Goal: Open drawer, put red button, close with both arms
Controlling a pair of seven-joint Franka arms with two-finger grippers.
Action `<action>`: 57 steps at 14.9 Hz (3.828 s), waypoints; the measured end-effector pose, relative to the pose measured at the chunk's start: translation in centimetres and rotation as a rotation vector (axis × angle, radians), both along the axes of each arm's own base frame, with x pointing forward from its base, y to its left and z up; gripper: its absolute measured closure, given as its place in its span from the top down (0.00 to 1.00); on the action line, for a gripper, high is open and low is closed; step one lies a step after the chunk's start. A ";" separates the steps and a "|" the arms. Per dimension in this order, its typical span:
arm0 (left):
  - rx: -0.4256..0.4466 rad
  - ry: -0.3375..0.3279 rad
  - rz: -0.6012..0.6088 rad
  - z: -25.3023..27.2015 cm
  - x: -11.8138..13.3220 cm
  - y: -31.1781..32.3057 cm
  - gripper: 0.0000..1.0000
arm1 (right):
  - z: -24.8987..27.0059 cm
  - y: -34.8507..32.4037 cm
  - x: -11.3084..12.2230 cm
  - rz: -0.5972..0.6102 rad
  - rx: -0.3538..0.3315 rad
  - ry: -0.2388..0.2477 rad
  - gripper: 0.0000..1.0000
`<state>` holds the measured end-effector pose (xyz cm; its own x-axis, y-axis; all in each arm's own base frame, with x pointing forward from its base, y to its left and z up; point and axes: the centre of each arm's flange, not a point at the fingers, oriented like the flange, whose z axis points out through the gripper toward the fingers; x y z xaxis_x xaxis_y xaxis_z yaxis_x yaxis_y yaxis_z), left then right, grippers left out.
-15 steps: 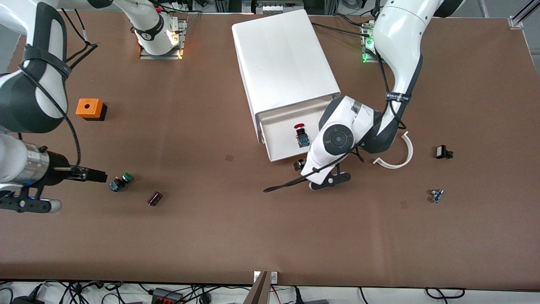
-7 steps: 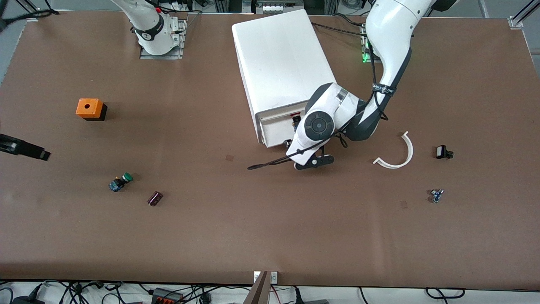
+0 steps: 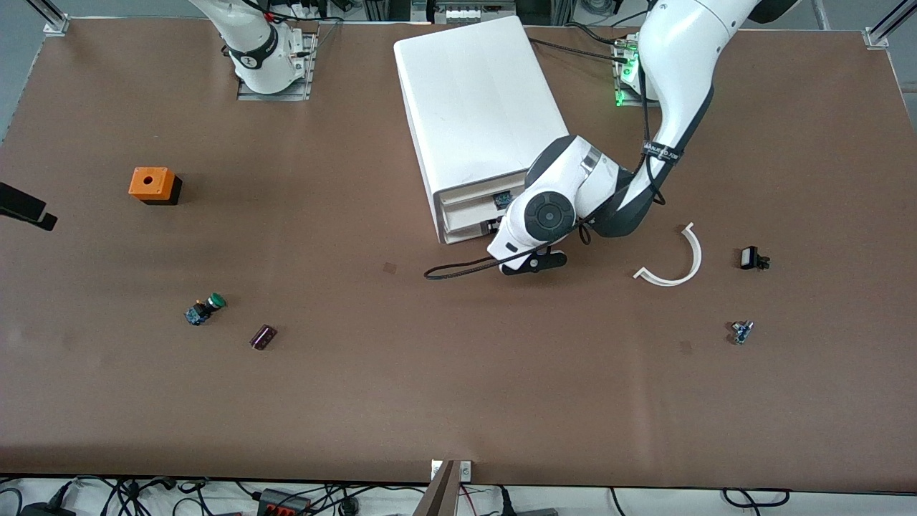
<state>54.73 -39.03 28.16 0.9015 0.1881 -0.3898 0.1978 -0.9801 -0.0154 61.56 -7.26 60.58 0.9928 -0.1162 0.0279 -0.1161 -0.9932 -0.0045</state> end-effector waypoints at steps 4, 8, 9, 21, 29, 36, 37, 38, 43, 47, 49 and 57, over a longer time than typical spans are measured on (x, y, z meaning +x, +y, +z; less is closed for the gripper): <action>0.003 0.023 -0.023 -0.5 -1.1 -0.7 1.00 | -1.9 0.7 -0.9 0.012 0.003 0.036 1.00; 0.006 0.040 -0.041 -1.1 -2.2 -1.3 1.00 | -3.9 1.1 -4.4 0.014 0.007 0.035 1.00; 0.006 0.042 -0.041 -1.2 -2.2 -1.2 1.00 | -3.9 1.2 -5.1 0.015 0.007 0.033 1.00; -0.009 0.016 -0.020 0.7 -0.4 -0.4 1.00 | -2.7 1.3 -5.5 0.047 -0.032 0.016 1.00; 0.026 -0.195 -0.323 14.9 10.2 15.4 1.00 | -2.2 1.5 -5.3 0.057 -0.035 0.005 1.00; 0.016 -0.287 -0.427 26.5 10.0 29.5 1.00 | -1.2 1.9 -5.5 0.068 -0.034 0.011 1.00; 0.022 -0.297 -0.412 28.3 9.0 30.2 1.00 | -1.4 2.1 -5.4 0.071 -0.034 0.018 1.00; 0.022 -0.308 -0.388 30.0 7.8 30.9 1.00 | -1.7 2.2 -5.4 0.074 -0.033 0.024 1.00; 0.050 -0.432 -0.341 33.5 1.5 33.1 1.00 | -2.2 2.4 -5.1 0.078 -0.032 0.033 1.00; 0.048 -0.434 -0.371 32.2 -0.1 34.2 1.00 | -2.3 2.6 -5.0 0.082 -0.032 0.034 1.00; 0.042 -0.421 -0.381 31.8 -0.1 34.5 1.00 | -2.3 2.7 -5.0 0.082 -0.032 0.035 1.00; -0.025 -0.363 -0.341 31.2 -0.8 35.5 1.00 | -2.7 2.7 -4.7 0.084 -0.037 0.037 1.00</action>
<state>53.96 -3.53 59.35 0.9884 -0.1463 -0.0400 -0.1457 -0.9891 0.0193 56.81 -4.59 57.90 0.9995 -0.0322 -0.0060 -0.0320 -0.9989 0.0347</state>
